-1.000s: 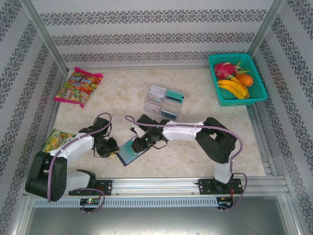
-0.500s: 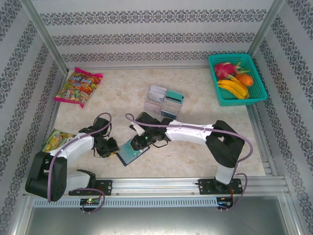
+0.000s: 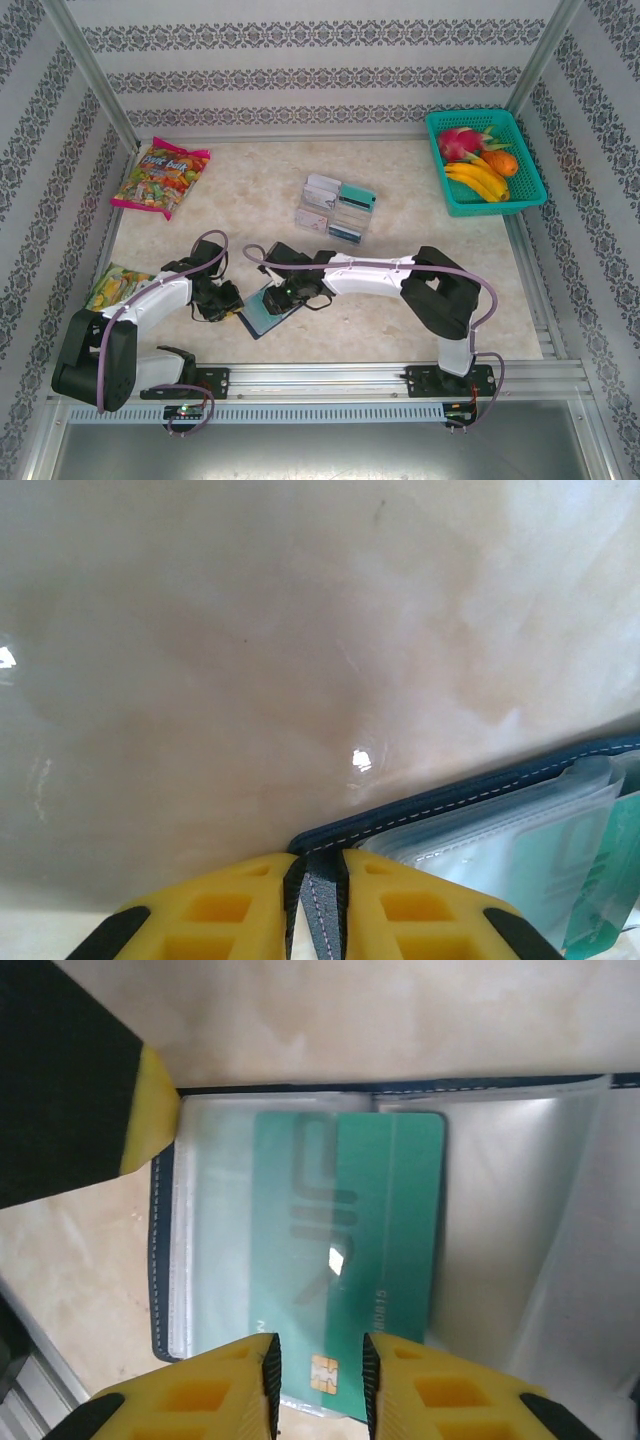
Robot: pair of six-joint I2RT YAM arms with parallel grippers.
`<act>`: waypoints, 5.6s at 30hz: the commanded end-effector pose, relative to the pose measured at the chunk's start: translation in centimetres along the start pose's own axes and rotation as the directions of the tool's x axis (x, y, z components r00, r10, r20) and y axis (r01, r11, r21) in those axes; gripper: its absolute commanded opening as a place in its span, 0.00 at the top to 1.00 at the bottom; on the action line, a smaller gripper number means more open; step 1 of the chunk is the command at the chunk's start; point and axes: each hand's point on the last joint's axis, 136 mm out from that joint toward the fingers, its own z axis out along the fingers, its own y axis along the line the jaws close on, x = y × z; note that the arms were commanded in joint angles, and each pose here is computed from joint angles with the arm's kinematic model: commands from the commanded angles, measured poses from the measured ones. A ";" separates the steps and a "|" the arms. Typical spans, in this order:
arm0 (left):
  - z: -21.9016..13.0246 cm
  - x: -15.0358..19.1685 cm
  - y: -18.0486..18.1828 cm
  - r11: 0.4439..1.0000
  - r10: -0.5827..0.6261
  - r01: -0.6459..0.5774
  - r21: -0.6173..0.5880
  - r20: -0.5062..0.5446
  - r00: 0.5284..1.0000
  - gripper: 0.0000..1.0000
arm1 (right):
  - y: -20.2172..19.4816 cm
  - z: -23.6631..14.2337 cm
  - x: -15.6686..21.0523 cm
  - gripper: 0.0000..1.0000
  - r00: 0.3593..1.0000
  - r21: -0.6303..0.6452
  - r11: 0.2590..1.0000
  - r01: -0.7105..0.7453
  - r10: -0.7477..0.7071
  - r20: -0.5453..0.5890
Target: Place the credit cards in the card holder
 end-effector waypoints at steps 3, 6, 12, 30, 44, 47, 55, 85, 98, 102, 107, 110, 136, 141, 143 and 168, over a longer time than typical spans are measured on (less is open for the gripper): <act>0.5 -0.7 0.3 1.000 0.024 -0.024 -0.010 0.037 0.999 0.78 | -1.5 -0.3 -0.4 0.72 1.000 0.090 0.996 -0.021 0.019 0.021; 0.5 -0.7 0.3 1.000 0.025 -0.025 -0.008 0.035 0.999 0.78 | -1.6 0.0 -0.6 0.72 0.999 0.088 0.996 -0.028 0.026 0.022; 0.4 -0.7 0.3 1.000 0.026 -0.026 -0.007 0.036 0.999 0.78 | -1.8 0.8 -0.3 0.68 0.999 0.091 0.995 -0.038 0.038 -0.001; 0.5 -0.8 0.1 1.000 0.025 -0.025 -0.004 0.036 0.999 0.78 | 0.2 1.8 -0.3 0.69 0.999 0.054 0.998 0.012 -0.010 -0.046; 0.7 -0.8 0.1 1.000 0.029 -0.029 -0.006 0.028 0.999 0.78 | 1.2 2.3 0.6 0.69 0.991 0.084 0.992 0.098 -0.090 -0.100; 0.6 -0.9 0.2 1.000 0.029 -0.029 -0.009 0.033 0.999 0.78 | 2.0 0.8 -0.5 0.67 0.993 0.063 0.993 0.103 -0.099 -0.059; 0.5 -1.0 0.0 0.999 0.036 -0.036 -0.009 0.034 0.999 0.78 | 1.4 -4.6 -3.3 0.64 0.995 0.030 0.998 0.048 -0.051 0.091; 0.6 -0.9 -0.2 0.999 0.037 -0.037 0.003 0.027 0.999 0.78 | -6.1 -1.9 -1.9 0.38 0.995 0.105 0.994 0.008 -0.019 0.100; 1.0 -0.8 -0.2 0.999 0.033 -0.033 0.005 0.018 0.999 0.78 | -8.7 -2.2 -2.4 0.42 0.992 0.252 0.967 0.035 -0.063 0.105; 0.9 -0.9 -0.3 0.999 0.033 -0.033 0.009 0.018 0.999 0.78 | -8.7 -1.6 -2.7 0.42 0.993 0.246 0.969 0.034 -0.060 0.101; 0.8 -0.8 -0.3 0.999 0.034 -0.034 0.007 0.021 0.999 0.78 | -8.7 -1.2 -3.5 0.47 0.992 0.238 0.971 0.028 -0.056 0.111; 0.7 -0.9 -0.3 0.999 0.035 -0.036 0.006 0.024 0.999 0.78 | -8.7 -1.0 -3.6 0.51 0.992 0.237 0.971 0.030 -0.057 0.110; 0.3 -1.7 -1.4 0.999 0.045 -0.046 0.023 0.036 0.998 0.77 | -4.6 -6.1 -4.6 0.88 0.980 0.112 0.992 0.061 -0.081 0.183; 0.4 -2.1 -1.9 0.998 0.043 -0.045 0.033 0.039 0.998 0.77 | -1.0 -6.8 -4.5 0.88 0.981 -0.034 0.997 0.064 -0.056 0.186; 0.2 -2.5 -2.2 0.998 0.044 -0.046 0.040 0.048 0.998 0.77 | 0.9 -6.6 -4.3 0.88 0.983 -0.088 0.993 0.076 -0.060 0.175; -5.6 -9.3 -5.2 0.984 -0.041 0.001 0.176 0.220 0.975 0.77 | 6.6 1.0 -3.0 0.88 0.998 -0.302 0.953 0.023 -0.006 0.057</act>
